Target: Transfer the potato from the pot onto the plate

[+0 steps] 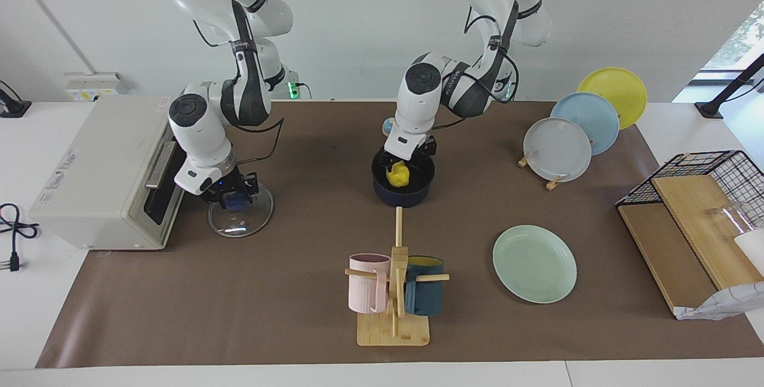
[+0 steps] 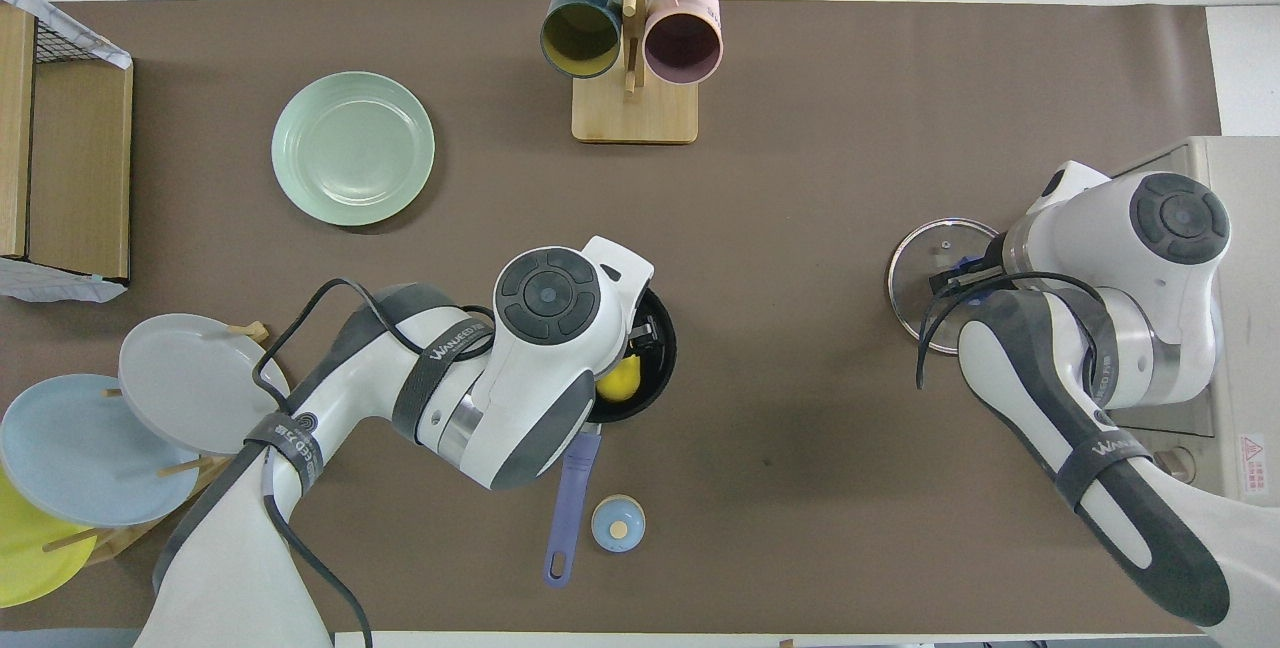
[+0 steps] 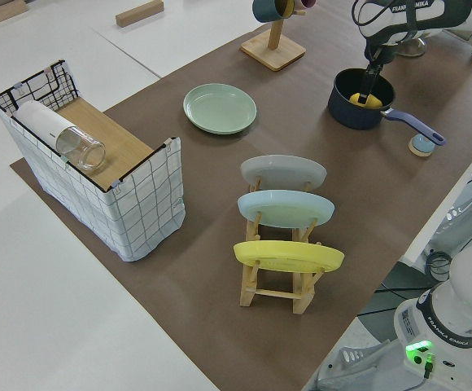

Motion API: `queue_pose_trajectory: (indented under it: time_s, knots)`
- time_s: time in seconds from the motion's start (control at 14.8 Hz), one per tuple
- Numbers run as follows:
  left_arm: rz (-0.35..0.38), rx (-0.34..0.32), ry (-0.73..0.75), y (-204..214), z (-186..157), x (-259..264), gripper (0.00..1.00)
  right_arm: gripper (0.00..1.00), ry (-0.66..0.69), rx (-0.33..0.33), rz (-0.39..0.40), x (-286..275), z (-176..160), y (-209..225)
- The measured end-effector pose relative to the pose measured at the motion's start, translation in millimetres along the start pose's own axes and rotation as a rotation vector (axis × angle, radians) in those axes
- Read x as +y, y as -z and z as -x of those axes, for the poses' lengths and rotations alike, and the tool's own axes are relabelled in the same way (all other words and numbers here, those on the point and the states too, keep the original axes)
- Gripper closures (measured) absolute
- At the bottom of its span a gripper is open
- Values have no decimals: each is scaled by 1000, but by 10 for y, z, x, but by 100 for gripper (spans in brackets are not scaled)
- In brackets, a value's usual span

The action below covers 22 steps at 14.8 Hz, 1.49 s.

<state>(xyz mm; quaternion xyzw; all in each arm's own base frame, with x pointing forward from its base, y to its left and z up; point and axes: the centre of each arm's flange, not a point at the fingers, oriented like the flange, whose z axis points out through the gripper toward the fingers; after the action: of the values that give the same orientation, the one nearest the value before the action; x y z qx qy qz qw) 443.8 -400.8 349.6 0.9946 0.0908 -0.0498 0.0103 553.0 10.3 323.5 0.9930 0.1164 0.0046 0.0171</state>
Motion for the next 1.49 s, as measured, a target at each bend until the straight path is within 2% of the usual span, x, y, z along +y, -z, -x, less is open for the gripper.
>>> queue_pose_trajectory:
  time_s: [0.14, 0.2, 0.41, 0.68, 0.81, 0.95, 1.15, 1.49]
  knots:
    - [-6, -5, 1, -65, 9, 18, 0, 3, -1, 11, 2, 7, -14, 56]
    - [-7, -5, 6, -97, 18, 34, 0, 0, -1, 18, 4, 13, -32, 100]
    - [-4, -1, 13, -211, 57, 110, 0, 0, -4, -6, 1, 49, -127, 381]
    - [-6, -2, 15, -248, 56, 118, 0, 0, -16, -66, -7, 140, -233, 1282]
    - [-5, -2, 15, -248, 56, 118, 0, 0, -33, -63, -7, 207, -190, 1723]
    - [-5, -2, 15, -248, 56, 118, 4, 0, -58, -52, -5, 237, -91, 2029]
    - [-3, -1, 16, -234, 52, 121, 37, 0, -74, -58, -9, 202, 119, 2410]
    - [-3, 0, 17, -231, 45, 119, 39, 0, -120, -65, -16, 205, 201, 2740]
